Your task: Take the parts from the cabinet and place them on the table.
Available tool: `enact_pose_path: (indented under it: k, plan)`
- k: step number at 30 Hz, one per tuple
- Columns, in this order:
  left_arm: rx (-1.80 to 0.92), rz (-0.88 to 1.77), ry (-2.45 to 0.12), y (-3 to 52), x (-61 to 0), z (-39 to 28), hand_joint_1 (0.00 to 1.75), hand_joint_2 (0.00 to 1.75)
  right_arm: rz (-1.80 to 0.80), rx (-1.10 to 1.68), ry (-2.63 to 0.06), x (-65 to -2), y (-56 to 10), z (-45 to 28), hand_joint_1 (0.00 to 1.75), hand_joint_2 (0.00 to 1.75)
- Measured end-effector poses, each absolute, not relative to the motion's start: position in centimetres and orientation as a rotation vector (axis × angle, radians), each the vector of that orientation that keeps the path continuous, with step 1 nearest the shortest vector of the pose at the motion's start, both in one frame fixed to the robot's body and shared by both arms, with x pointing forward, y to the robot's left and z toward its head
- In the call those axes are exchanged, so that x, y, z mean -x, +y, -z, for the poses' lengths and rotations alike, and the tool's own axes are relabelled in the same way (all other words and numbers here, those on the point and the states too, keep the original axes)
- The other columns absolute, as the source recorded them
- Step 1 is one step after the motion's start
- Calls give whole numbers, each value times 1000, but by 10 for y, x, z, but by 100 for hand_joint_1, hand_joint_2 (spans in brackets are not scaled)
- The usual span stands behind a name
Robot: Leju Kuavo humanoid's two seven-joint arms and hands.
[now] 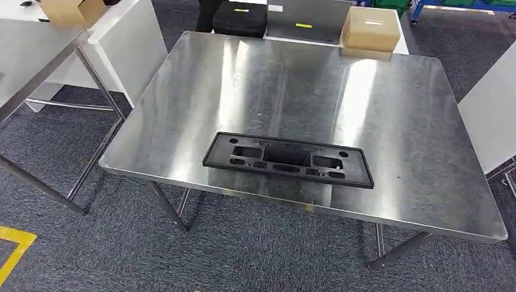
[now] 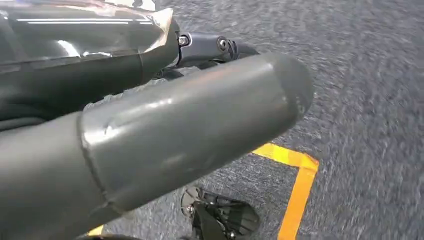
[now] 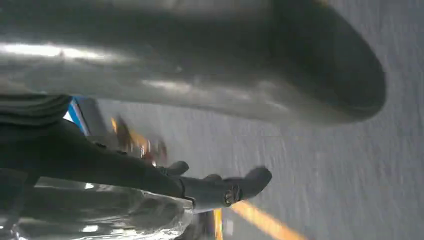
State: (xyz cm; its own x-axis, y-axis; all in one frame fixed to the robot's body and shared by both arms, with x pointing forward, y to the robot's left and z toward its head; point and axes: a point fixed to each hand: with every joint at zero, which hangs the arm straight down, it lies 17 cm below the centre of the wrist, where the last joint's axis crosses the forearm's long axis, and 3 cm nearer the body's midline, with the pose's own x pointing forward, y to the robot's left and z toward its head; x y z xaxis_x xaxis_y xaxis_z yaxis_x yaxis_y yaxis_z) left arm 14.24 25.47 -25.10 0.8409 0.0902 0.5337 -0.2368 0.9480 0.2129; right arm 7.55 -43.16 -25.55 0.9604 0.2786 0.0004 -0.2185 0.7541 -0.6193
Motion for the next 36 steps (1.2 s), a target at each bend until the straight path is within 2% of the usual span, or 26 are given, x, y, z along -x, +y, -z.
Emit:
enact_pose_path:
  k: [5,17,18,36]
  plan:
    - [-259,-92,-561,256,-145,252,0,0,-255,442,-163,-78,-361,273,0,0]
    - [-278,-29,-581,274,-146,252,0,0,-238,431,-152,-80,-342,274,0,0]
    - [-281,-27,-578,277,-143,252,0,0,-236,428,-161,-83,-342,274,0,175]
    - [-306,-22,-588,292,-151,251,0,0,-282,420,-173,-84,-338,274,0,175]
